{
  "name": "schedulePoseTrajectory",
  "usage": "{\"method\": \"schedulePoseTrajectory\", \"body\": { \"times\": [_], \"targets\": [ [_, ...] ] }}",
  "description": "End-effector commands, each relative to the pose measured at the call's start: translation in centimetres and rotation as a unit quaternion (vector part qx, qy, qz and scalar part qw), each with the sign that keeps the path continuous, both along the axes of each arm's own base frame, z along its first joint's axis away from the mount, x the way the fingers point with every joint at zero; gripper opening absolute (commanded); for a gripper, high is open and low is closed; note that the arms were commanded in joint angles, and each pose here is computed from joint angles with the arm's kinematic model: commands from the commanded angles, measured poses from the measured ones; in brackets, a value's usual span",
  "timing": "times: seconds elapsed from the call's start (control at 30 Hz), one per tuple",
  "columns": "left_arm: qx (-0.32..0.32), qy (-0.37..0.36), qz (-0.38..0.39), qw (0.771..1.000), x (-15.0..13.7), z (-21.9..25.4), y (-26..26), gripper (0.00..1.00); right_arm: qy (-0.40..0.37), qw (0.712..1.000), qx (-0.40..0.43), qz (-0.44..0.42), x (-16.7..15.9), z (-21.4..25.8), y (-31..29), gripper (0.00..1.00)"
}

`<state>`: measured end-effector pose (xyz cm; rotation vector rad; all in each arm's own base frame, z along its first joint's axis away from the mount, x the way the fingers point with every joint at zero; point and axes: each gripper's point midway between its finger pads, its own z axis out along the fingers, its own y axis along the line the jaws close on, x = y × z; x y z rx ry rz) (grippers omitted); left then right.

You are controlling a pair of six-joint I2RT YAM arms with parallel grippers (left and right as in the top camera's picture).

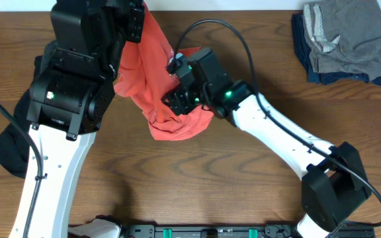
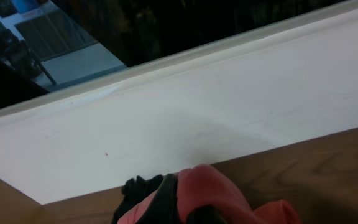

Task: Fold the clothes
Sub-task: 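Lift the T-shirt up with both grippers, left raising higher, then stretch the T-shirt wide between both grippers, pulling apart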

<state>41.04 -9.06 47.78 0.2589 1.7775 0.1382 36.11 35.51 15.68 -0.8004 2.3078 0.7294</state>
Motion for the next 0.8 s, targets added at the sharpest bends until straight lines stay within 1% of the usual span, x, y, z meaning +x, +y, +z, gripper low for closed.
{"method": "schedulePoseTrajectory", "body": {
  "times": [0.0,0.23,0.3,0.33,0.37,0.4,0.47,0.6,0.67,0.77],
  "targets": [
    [0.002,-0.024,0.007,1.0,-0.4,1.8,0.5,0.06,0.028,0.998,-0.014,-0.053,0.1,-2.7,0.7,0.71],
    [0.001,-0.026,0.007,1.0,-0.5,1.9,0.5,0.06,0.026,0.996,0.006,-0.09,0.9,-5.7,3.9,0.73],
    [0.001,-0.027,0.008,1.0,-0.7,2.1,0.6,0.06,0.022,0.994,-0.002,-0.112,1.4,-6.9,4.0,0.69],
    [0.001,-0.029,0.01,1.0,-0.8,2.2,0.7,0.06,0.022,0.992,-0.008,-0.122,1.6,-7.3,3.8,0.57],
    [0.002,-0.031,0.017,0.999,-0.9,2.3,1.0,0.06,0.02,0.991,-0.013,-0.131,1.8,-7.5,3.5,0.42],
    [0.003,-0.034,0.027,0.999,-1.1,2.6,1.5,0.06,0.018,0.99,-0.019,-0.14,2.2,-7.6,2.9,0.18],
    [0.005,-0.038,0.046,0.998,-1.5,2.9,2.2,0.06,0.018,0.988,-0.019,-0.152,2.9,-7.1,1.8,0.01],
    [0.007,-0.044,0.069,0.997,-2.5,3.5,3.3,0.06,0.01,0.982,-0.013,-0.188,5.4,-5.0,-1.7,0.01],
    [0.007,-0.045,0.071,0.996,-2.7,3.6,3.5,0.06,-0.009,0.981,-0.016,-0.195,6.7,-3.3,-3.9,0.01],
    [0.008,-0.043,0.079,0.996,-2.7,3.6,4.2,0.06,-0.039,0.979,-0.026,-0.196,7.7,-0.2,-7.3,0.01]
  ]
}}
